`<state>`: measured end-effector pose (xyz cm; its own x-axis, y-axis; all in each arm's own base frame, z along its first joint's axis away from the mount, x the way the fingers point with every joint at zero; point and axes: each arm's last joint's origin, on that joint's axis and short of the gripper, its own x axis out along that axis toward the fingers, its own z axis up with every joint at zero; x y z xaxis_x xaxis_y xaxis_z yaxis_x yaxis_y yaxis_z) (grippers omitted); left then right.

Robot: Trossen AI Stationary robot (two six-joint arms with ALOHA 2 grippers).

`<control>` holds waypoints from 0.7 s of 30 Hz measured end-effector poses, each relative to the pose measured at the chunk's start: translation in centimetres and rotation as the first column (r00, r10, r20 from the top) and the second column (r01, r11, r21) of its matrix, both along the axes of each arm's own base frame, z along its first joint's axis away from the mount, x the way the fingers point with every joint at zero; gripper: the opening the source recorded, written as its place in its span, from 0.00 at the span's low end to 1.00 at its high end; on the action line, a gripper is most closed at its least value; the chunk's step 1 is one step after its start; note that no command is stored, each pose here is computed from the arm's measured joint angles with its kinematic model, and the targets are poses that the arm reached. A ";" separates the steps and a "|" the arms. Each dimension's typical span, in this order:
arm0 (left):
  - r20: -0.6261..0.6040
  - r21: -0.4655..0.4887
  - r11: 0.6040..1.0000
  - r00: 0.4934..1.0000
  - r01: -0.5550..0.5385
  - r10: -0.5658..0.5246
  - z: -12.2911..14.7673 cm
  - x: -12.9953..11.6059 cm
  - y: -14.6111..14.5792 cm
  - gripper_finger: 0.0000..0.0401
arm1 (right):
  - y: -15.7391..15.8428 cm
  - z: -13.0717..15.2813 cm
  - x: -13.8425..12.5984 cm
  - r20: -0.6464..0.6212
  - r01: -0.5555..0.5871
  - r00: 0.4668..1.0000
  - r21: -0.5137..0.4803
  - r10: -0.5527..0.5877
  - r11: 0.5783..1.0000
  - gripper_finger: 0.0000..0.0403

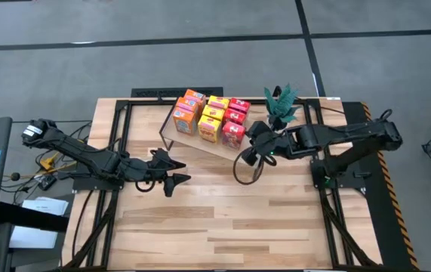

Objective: Stack cereal on shelf
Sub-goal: Put the red cereal box aligned with the other red cereal box on the shelf

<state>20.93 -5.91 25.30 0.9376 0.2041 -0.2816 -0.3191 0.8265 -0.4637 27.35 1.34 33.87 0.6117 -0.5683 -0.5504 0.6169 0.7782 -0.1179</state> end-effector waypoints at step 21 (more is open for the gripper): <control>-0.006 -0.007 1.000 1.000 -0.014 0.014 -0.1 0.0 0.0 0.73 | -0.9 -0.3 0.7 -0.033 -0.050 0.998 0.004 0.050 0.999 0.05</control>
